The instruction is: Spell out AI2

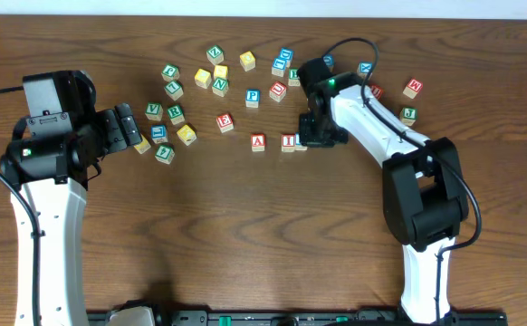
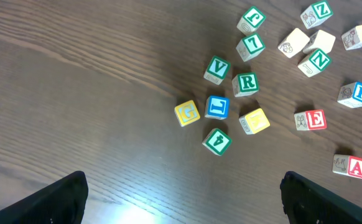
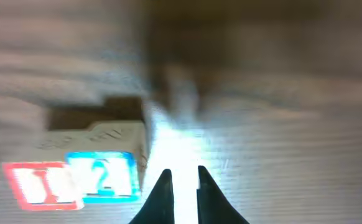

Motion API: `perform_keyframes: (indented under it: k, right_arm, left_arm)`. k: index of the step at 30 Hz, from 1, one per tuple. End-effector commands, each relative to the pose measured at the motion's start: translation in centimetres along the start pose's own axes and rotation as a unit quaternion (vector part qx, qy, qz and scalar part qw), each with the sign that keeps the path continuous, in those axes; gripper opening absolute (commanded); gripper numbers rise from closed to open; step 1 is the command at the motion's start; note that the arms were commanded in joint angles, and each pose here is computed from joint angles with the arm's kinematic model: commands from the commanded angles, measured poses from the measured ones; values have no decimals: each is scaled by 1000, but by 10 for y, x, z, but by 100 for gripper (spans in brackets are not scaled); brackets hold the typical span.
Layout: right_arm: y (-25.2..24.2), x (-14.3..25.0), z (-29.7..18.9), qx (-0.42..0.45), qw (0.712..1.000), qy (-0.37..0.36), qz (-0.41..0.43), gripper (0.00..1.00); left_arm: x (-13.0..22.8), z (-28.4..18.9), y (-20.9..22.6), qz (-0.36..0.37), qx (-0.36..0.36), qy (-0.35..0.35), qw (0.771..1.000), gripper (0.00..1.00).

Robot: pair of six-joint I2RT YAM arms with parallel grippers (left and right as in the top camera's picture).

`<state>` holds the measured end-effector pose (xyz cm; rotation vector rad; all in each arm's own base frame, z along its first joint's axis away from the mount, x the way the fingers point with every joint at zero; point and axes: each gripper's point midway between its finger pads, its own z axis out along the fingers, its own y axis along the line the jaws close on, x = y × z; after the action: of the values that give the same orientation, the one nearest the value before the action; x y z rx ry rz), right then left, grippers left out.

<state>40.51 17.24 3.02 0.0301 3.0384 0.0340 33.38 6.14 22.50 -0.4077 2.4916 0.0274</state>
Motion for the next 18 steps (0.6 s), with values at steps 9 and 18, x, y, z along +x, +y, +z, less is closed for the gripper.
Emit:
perform_keyframes:
  k: [9, 18]
  right_arm:
    - [115, -46, -53, -142, 975, -128, -110, 10]
    - [174, -34, -42, -156, 964, -163, -143, 7]
  left_arm:
    - [0, 1, 2, 1, -3, 2, 1000, 98]
    - [0, 1, 2, 1, -3, 2, 1000, 98]
